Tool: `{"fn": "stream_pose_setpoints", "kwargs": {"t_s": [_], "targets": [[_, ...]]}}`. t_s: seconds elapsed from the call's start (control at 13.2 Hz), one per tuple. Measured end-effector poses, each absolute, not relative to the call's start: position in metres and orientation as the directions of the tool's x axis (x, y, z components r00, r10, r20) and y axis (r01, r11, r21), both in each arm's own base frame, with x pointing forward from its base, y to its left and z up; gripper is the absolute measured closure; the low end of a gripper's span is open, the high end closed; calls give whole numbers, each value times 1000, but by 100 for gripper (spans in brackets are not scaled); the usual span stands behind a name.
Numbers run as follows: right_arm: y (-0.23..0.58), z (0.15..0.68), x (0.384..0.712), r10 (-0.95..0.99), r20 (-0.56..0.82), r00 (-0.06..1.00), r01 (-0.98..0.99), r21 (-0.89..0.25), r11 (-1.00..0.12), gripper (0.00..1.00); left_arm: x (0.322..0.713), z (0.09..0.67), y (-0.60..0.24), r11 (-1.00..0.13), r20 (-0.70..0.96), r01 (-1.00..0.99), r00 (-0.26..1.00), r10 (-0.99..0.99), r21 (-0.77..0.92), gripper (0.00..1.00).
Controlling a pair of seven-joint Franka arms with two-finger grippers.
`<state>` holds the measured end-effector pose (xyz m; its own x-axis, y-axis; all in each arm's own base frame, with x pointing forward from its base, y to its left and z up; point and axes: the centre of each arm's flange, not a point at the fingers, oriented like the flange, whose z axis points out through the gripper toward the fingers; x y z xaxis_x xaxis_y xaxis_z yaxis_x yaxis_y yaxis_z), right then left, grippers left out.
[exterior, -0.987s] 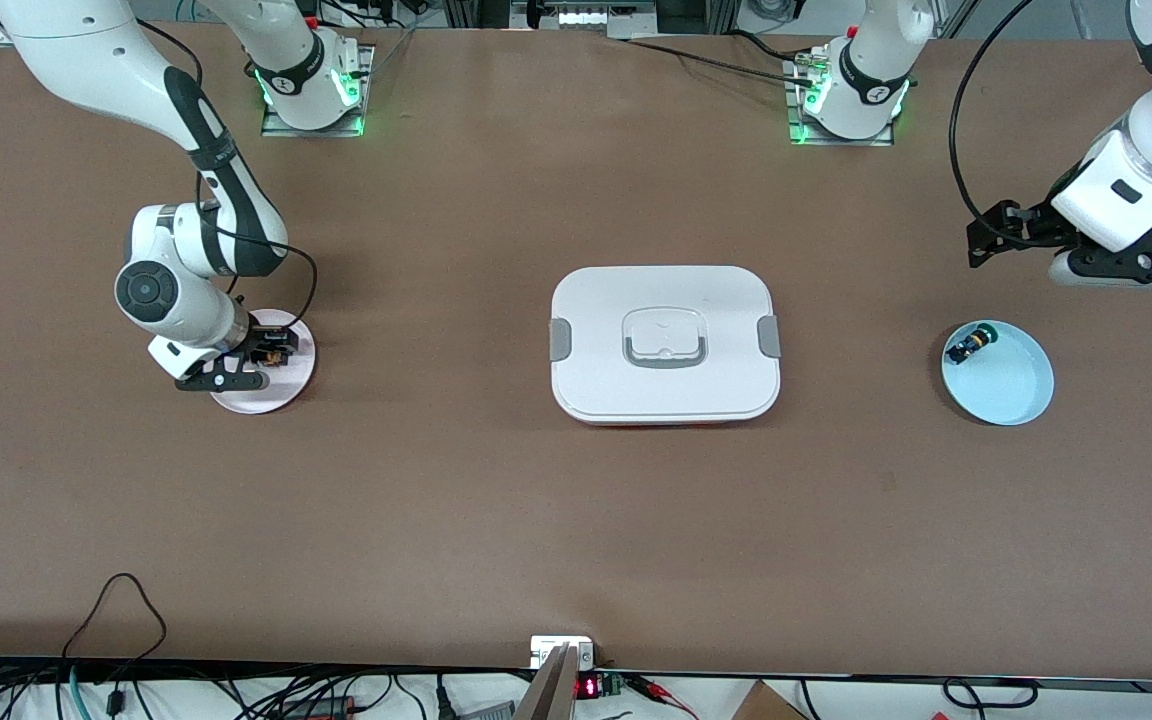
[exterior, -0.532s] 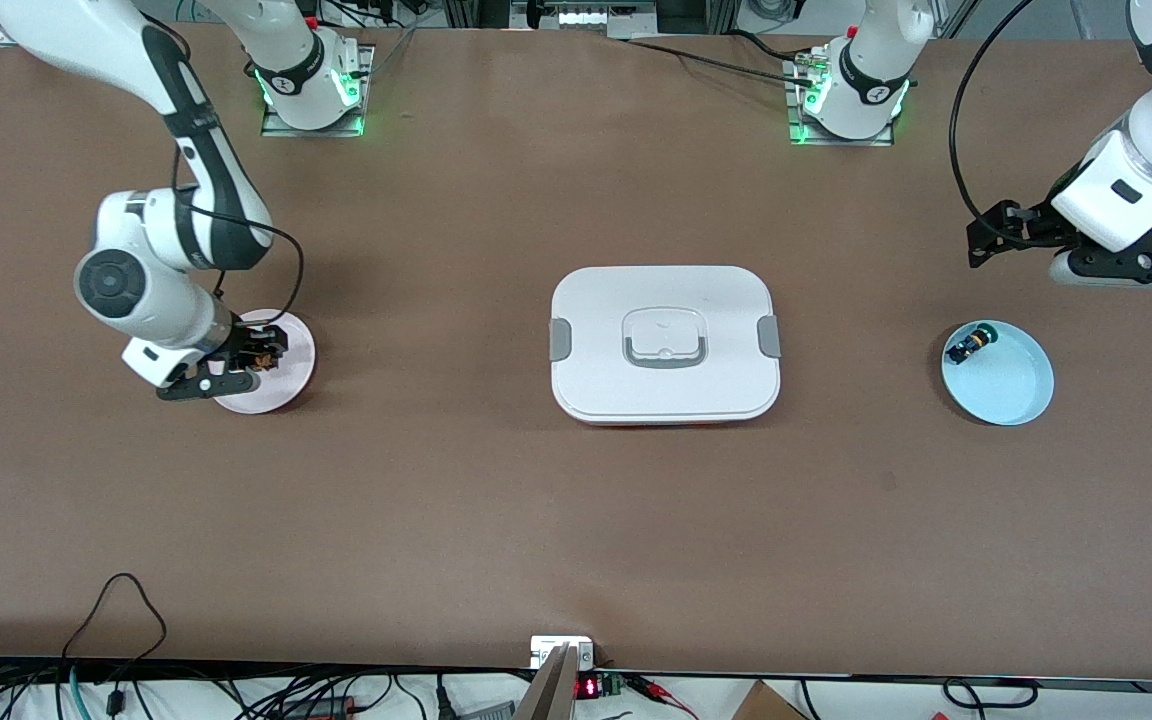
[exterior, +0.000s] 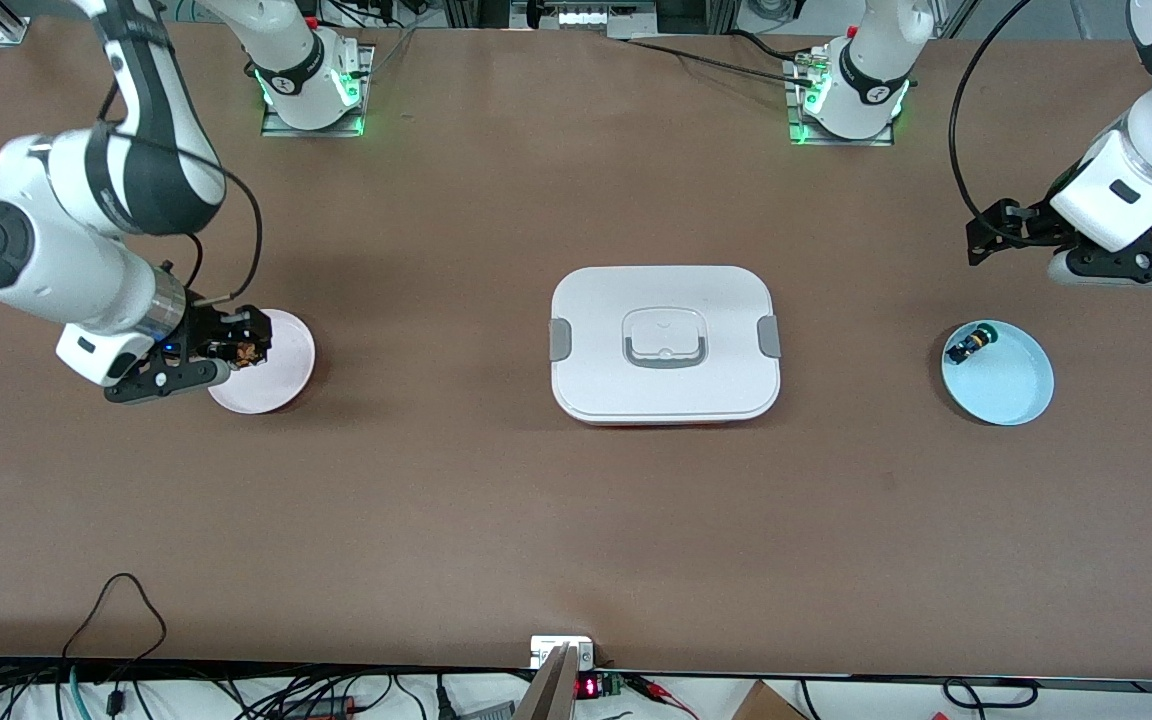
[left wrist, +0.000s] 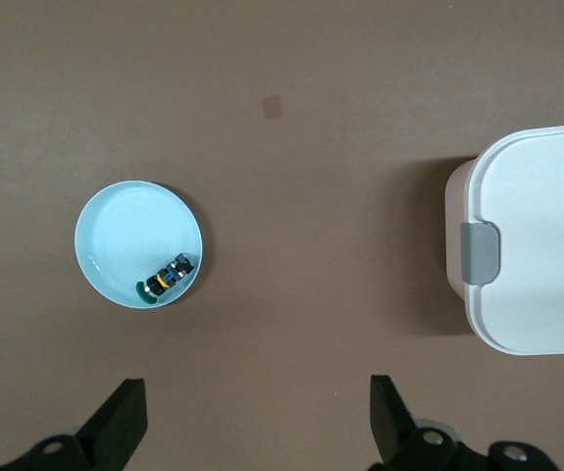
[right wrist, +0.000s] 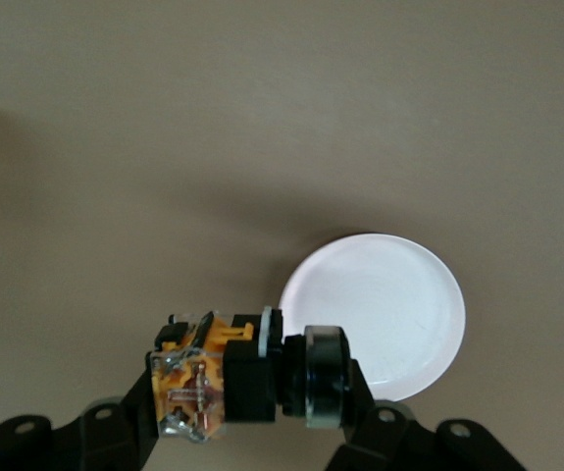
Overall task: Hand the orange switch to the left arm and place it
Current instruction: 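Lift the orange switch with the right gripper toward the white box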
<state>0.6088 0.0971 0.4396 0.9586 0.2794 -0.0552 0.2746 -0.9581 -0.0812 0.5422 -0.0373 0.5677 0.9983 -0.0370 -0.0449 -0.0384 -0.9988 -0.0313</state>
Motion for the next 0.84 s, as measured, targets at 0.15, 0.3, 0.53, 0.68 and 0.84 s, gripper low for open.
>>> {"fn": "stream_pose_setpoints", "kwargs": {"t_s": [0.15, 0.3, 0.53, 0.68, 0.84], "targets": [[114, 477, 607, 383, 18, 924, 380, -169, -909, 28, 541, 567, -37, -999, -51, -38, 998, -36, -32, 0], [127, 494, 606, 474, 111, 874, 485, -268, -832, 28, 539, 566, -37, -999, -71, -38, 997, -35, -32, 0], [180, 507, 600, 547, 267, 793, 608, -382, -696, 28, 529, 568, -41, -999, -178, -29, 983, -32, 23, 0], [217, 516, 595, 580, 394, 713, 701, -412, -582, 28, 530, 566, -39, -991, -257, 11, 966, -23, 130, 0], [242, 524, 591, 570, 530, 628, 779, -433, -455, 28, 537, 550, -13, -954, -337, 114, 941, 15, 277, 0]]}}
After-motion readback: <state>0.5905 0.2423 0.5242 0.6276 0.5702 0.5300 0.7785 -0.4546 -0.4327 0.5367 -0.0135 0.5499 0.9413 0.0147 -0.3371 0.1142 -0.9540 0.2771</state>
